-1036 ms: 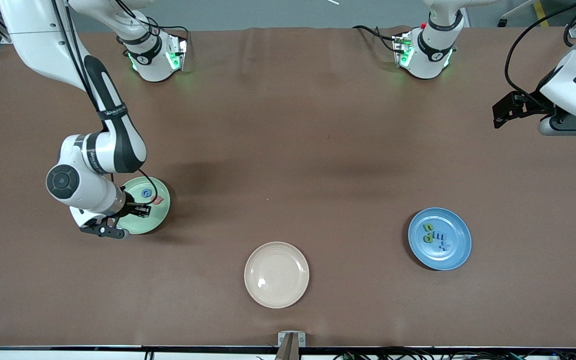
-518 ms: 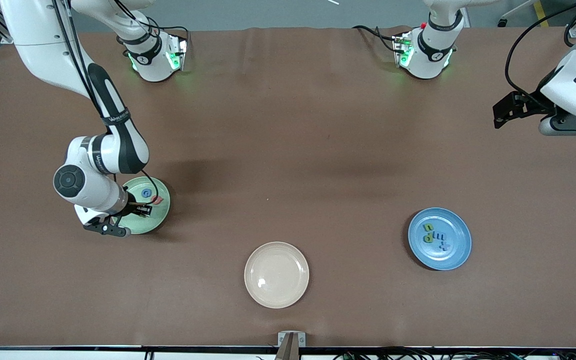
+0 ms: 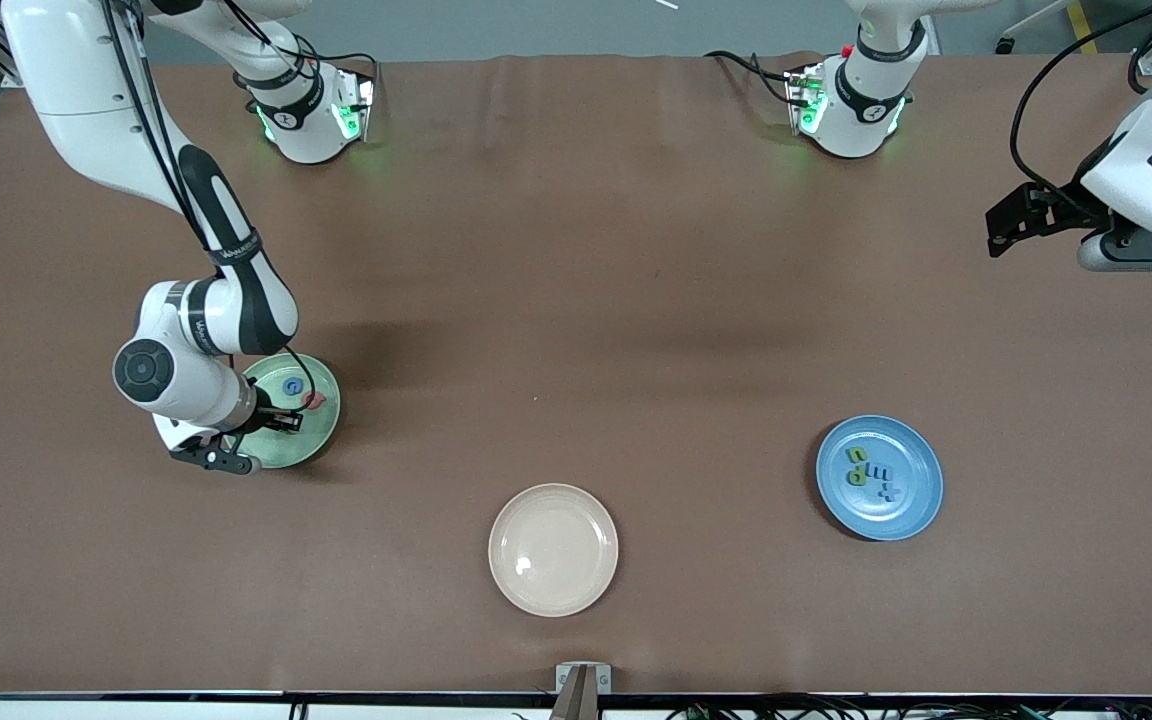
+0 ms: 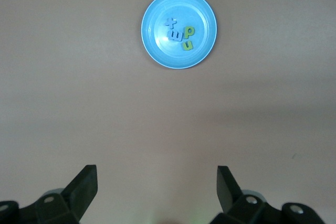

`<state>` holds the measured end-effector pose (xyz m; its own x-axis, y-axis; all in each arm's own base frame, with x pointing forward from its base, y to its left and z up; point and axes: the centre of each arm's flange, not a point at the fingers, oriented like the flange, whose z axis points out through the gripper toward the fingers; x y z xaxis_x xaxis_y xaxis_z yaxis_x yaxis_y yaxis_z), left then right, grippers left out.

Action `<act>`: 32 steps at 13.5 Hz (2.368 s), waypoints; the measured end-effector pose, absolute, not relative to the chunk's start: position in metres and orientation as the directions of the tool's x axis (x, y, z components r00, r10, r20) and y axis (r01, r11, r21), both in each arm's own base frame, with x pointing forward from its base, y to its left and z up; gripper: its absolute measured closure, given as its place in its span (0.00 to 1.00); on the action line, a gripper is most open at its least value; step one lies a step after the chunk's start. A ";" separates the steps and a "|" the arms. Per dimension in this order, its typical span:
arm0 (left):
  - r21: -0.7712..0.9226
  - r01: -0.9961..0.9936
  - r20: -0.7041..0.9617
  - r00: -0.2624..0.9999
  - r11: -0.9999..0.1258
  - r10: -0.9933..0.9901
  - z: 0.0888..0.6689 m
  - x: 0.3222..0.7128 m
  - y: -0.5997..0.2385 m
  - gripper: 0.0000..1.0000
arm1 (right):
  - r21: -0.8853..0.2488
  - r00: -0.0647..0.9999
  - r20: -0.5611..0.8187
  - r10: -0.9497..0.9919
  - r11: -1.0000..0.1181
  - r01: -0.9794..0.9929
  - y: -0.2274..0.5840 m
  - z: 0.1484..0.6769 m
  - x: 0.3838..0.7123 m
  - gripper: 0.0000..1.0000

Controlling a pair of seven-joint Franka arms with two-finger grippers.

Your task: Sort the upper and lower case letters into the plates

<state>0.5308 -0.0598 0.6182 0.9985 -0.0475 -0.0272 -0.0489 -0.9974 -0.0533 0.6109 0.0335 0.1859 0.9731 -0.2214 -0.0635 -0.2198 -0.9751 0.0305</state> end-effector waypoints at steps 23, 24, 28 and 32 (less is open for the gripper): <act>-0.053 -0.047 -0.023 0.999 -0.997 -0.046 0.619 0.531 -0.059 0.00 | 0.002 0.964 -0.255 -0.069 -0.997 -0.071 -0.002 0.397 0.650 0.00; -0.053 -0.046 -0.023 0.999 -0.998 -0.045 0.619 0.531 -0.058 0.00 | -0.002 0.963 -0.260 -0.075 -0.997 -0.078 -0.014 0.421 0.650 0.00; -0.053 -0.045 -0.021 0.999 -0.998 -0.044 0.619 0.532 -0.058 0.00 | -0.005 0.973 -0.211 -0.089 -0.996 -0.092 -0.028 0.478 0.656 0.00; -0.052 -0.045 -0.015 0.999 -0.998 -0.044 0.620 0.532 -0.058 0.00 | -0.008 0.977 -0.186 -0.101 -0.994 -0.104 -0.037 0.490 0.659 0.00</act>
<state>0.5322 -0.0579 0.6196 0.9989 -0.0443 -0.0154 -0.0451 -0.9976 -0.0525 0.6590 -0.0367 0.4905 0.9773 -0.1011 -0.1862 -0.1045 -0.9945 -0.0081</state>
